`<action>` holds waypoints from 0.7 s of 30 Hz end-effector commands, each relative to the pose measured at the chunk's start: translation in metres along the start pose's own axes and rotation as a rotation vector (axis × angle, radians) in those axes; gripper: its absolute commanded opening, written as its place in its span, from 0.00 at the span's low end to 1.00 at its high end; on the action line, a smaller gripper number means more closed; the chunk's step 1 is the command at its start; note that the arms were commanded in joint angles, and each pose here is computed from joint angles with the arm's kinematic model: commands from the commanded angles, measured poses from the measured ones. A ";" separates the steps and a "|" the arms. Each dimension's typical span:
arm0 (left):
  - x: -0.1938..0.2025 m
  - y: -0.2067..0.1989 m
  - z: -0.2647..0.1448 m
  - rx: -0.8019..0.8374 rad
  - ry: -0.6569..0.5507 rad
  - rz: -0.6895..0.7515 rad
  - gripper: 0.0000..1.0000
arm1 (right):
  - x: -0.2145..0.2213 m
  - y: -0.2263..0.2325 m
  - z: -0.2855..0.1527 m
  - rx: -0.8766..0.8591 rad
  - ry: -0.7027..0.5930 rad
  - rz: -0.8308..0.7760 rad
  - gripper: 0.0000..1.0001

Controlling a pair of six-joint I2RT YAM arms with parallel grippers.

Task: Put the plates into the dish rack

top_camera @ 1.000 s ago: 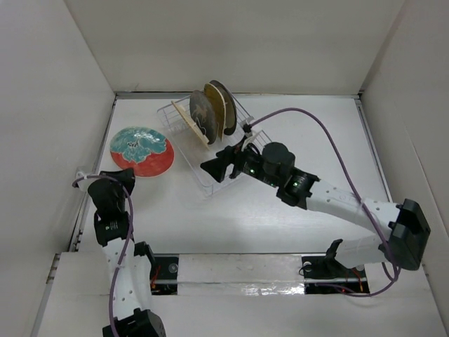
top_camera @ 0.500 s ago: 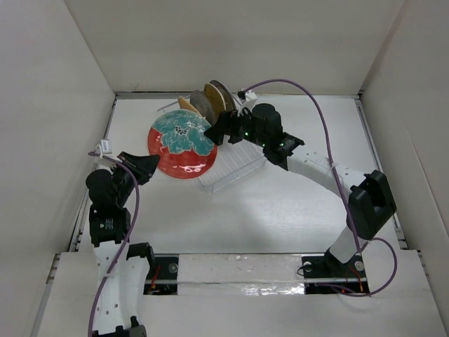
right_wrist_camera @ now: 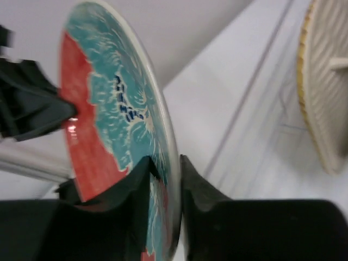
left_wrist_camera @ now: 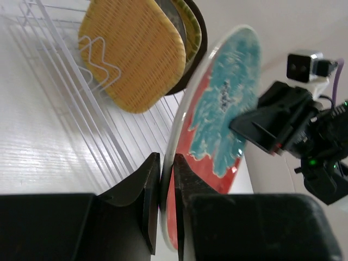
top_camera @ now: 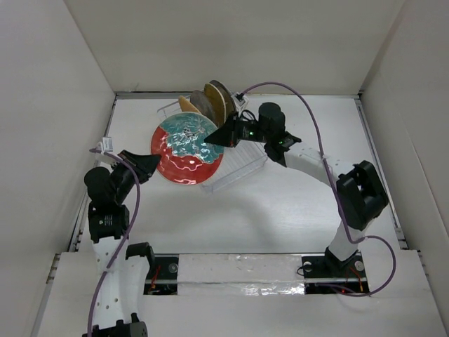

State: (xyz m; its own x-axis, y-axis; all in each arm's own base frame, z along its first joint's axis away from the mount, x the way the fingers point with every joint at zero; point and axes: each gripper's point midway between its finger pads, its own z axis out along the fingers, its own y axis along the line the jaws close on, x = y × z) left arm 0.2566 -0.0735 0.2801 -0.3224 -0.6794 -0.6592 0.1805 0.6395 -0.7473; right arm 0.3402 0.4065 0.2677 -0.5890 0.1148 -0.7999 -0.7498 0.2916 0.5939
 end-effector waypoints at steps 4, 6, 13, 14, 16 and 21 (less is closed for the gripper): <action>-0.030 -0.090 -0.018 0.330 -0.067 0.159 0.00 | 0.007 0.078 -0.012 -0.343 0.014 -0.085 0.00; -0.034 -0.084 -0.017 0.286 -0.079 0.192 0.04 | -0.006 0.090 -0.020 -0.353 -0.022 -0.103 0.00; -0.055 -0.031 -0.024 -0.056 -0.209 0.362 0.68 | -0.101 0.075 -0.028 0.123 -0.303 -0.247 0.00; -0.062 -0.022 -0.030 -0.118 -0.251 0.392 0.69 | -0.124 0.072 -0.030 0.204 -0.361 -0.270 0.00; -0.065 -0.018 -0.036 -0.155 -0.281 0.416 0.69 | -0.142 0.066 -0.031 0.293 -0.405 -0.295 0.00; -0.057 -0.008 -0.047 -0.191 -0.313 0.442 0.67 | -0.181 0.065 -0.023 0.516 -0.503 -0.401 0.00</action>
State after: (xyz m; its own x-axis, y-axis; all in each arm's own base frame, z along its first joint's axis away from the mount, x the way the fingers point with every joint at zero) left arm 0.2380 -0.0391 0.3084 -0.0702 -0.4401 -0.8952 0.0999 0.8898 -0.4453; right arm 0.3358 0.4266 0.3683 -0.3013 0.1474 -0.9421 -0.7613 0.5578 0.3307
